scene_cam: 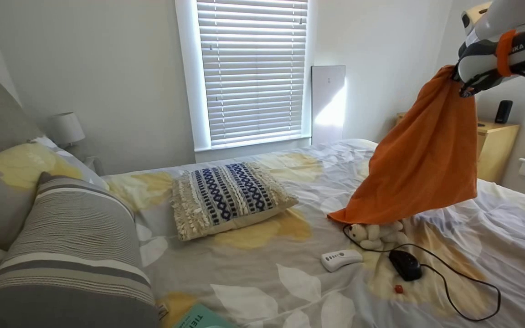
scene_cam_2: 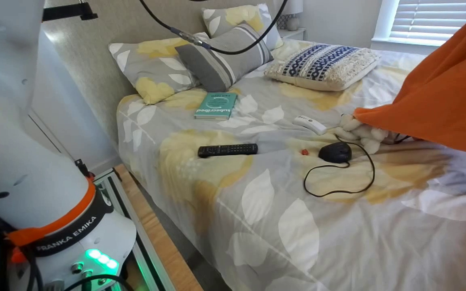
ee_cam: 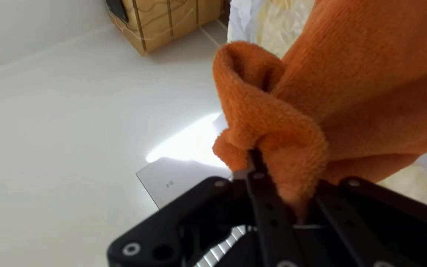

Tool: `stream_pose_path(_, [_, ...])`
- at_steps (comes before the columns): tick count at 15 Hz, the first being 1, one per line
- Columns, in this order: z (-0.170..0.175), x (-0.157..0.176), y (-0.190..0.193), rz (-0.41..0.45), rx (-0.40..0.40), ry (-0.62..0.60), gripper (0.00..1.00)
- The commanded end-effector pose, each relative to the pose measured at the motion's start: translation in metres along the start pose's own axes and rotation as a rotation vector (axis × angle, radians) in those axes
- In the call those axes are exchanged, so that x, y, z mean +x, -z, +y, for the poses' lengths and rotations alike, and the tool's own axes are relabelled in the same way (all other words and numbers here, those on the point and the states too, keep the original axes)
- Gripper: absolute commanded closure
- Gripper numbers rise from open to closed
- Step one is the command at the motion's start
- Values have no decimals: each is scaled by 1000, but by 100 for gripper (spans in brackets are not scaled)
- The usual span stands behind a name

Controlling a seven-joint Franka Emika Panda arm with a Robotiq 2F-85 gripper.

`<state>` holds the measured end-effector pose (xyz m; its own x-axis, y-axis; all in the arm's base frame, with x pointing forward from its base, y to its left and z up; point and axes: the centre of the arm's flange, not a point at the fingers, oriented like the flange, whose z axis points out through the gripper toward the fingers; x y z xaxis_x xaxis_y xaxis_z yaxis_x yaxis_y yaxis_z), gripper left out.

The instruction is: Pick up the orange throw and put it on the right side of the bed

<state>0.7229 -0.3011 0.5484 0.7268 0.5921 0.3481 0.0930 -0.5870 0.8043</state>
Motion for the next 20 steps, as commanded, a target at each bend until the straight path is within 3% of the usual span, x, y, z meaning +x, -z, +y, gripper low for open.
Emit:
stream_pose_path(1, [-8, 10, -30, -154, -85, -96, 88])
stream_pose_path(3, [-17, 4, -41, -239, -122, -138, 97])
stream_pose_path(4, [-19, 2, -45, -282, -143, -159, 68])
stream_pose_path(6, [-24, 7, -43, -323, -139, -203, 66])
stream_pose_path(8, [-30, 22, -33, -317, -86, -240, 51])
stream_pose_path(10, [-43, 45, -14, -277, 49, -298, 35])
stream_pose_path(15, [-107, 108, 27, -186, 252, -439, 0])
stream_pose_path(20, [-182, 149, 56, -191, 491, -484, 0])
